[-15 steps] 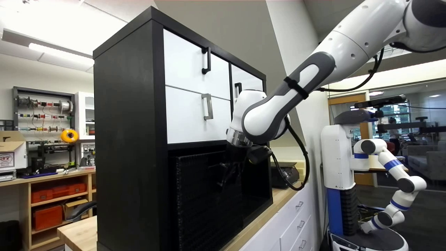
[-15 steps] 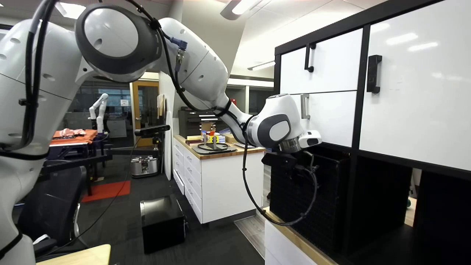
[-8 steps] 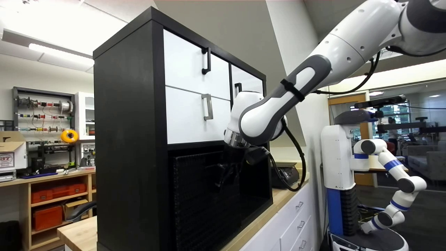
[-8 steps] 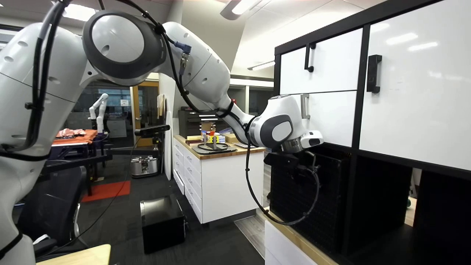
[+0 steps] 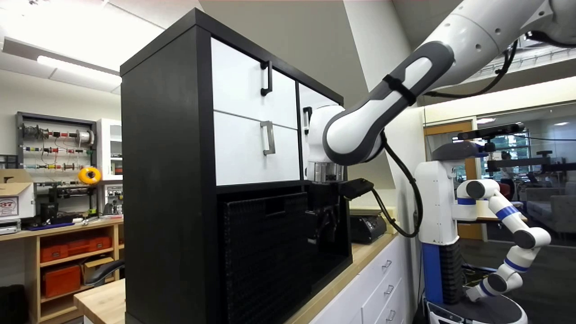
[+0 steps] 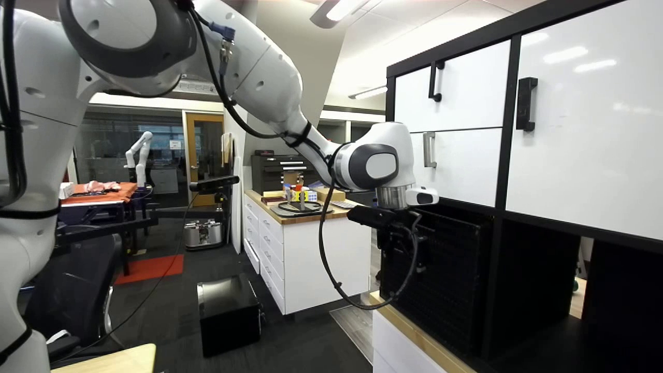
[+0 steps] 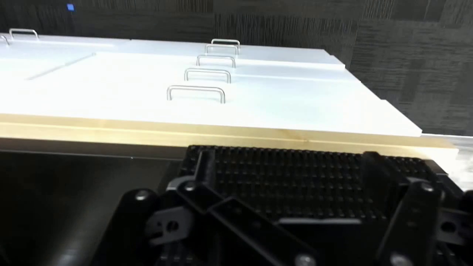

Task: Slide the black container inwards

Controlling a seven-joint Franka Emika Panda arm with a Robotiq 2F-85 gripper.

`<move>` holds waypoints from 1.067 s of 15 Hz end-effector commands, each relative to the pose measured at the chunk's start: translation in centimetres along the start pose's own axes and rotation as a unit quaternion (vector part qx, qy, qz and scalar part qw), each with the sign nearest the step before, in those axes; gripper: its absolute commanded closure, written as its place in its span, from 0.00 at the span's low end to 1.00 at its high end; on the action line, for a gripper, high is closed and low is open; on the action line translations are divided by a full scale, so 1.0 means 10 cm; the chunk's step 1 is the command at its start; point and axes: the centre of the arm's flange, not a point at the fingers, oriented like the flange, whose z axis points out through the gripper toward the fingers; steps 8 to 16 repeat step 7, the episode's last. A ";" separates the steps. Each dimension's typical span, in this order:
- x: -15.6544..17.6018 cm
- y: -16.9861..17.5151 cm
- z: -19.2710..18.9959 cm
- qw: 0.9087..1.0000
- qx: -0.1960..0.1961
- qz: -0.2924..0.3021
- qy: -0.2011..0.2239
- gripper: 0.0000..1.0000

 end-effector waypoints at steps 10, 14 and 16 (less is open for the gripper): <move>-0.54 0.02 -0.56 0.999 -0.021 0.020 -0.017 0.00; -0.54 0.02 -0.56 0.999 -0.021 0.020 -0.017 0.00; -0.54 0.02 -0.56 0.999 -0.021 0.020 -0.017 0.00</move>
